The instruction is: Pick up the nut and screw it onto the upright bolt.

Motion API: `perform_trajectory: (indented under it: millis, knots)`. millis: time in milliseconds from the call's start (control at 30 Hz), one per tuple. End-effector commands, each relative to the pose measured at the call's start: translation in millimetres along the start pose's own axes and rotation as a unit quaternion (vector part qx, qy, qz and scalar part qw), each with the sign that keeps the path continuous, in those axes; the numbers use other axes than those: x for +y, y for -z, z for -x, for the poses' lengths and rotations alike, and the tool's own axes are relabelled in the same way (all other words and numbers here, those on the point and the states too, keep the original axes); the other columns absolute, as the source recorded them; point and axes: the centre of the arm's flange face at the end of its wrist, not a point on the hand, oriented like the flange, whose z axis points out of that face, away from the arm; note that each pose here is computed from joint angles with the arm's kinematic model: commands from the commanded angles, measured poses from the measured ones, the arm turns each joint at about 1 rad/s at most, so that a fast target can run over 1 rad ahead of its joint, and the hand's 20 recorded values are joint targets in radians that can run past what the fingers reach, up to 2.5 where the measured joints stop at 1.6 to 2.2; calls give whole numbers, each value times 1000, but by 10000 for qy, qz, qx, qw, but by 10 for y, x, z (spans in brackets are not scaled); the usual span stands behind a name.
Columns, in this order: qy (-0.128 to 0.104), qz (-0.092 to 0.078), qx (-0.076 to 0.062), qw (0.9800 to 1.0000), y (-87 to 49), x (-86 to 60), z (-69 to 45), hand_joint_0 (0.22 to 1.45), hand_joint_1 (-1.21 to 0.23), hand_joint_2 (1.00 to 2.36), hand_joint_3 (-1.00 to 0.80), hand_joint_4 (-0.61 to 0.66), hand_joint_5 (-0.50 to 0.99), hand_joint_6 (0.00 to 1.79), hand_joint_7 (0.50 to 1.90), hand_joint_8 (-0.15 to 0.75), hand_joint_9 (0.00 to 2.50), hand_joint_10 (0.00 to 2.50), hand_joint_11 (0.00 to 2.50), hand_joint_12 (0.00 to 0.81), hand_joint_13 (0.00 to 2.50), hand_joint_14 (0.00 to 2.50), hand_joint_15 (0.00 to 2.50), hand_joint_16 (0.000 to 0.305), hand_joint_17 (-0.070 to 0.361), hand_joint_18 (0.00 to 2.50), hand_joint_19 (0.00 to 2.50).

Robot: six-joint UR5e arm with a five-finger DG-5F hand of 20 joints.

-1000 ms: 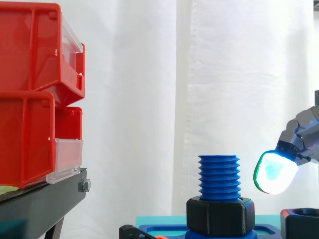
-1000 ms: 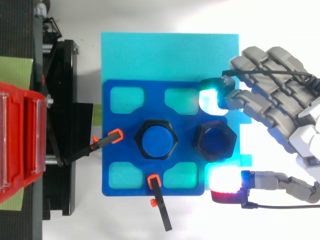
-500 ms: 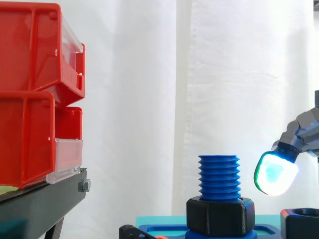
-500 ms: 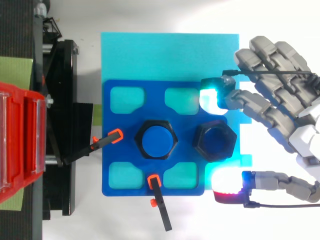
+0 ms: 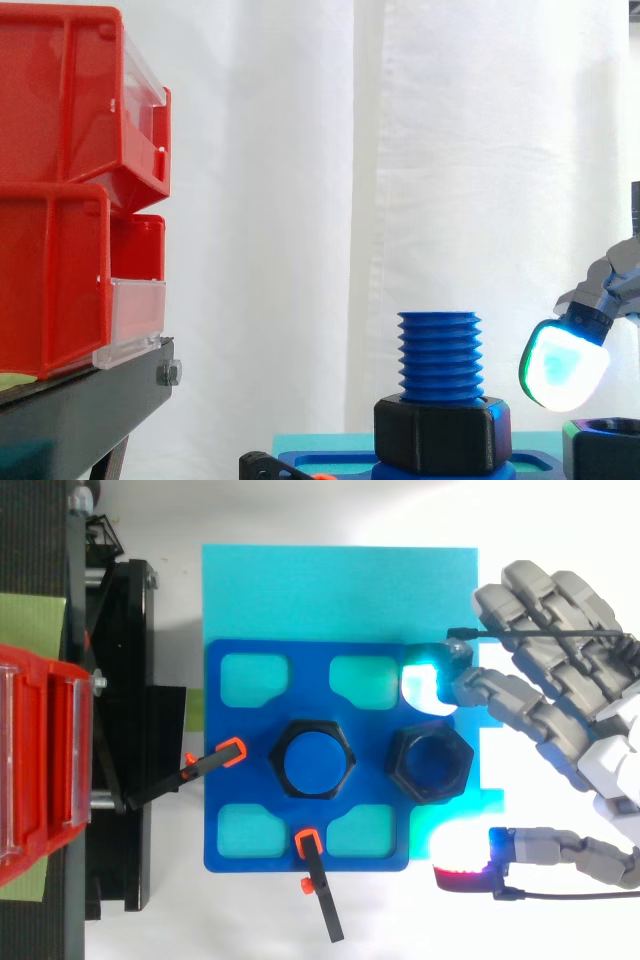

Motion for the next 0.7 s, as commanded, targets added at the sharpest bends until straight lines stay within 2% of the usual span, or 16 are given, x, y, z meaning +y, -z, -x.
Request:
perform_trajectory:
  millis: [0,500,667]
  knots:
    - [-13,-10,44,10000,12,-13,-5,295,-765,1000,-500,174,-300,501,668,313,0,0,3,469,0,0,0,76,172,0,14]
    - [-48,-8,63,10000,-9,-44,-12,320,-710,1000,-500,194,-300,501,707,320,25,0,30,469,0,0,0,74,167,0,44]
    - [-96,22,21,9999,-25,-29,-7,325,-687,1000,-500,195,-300,502,706,321,29,0,31,468,0,0,0,74,167,1,38]
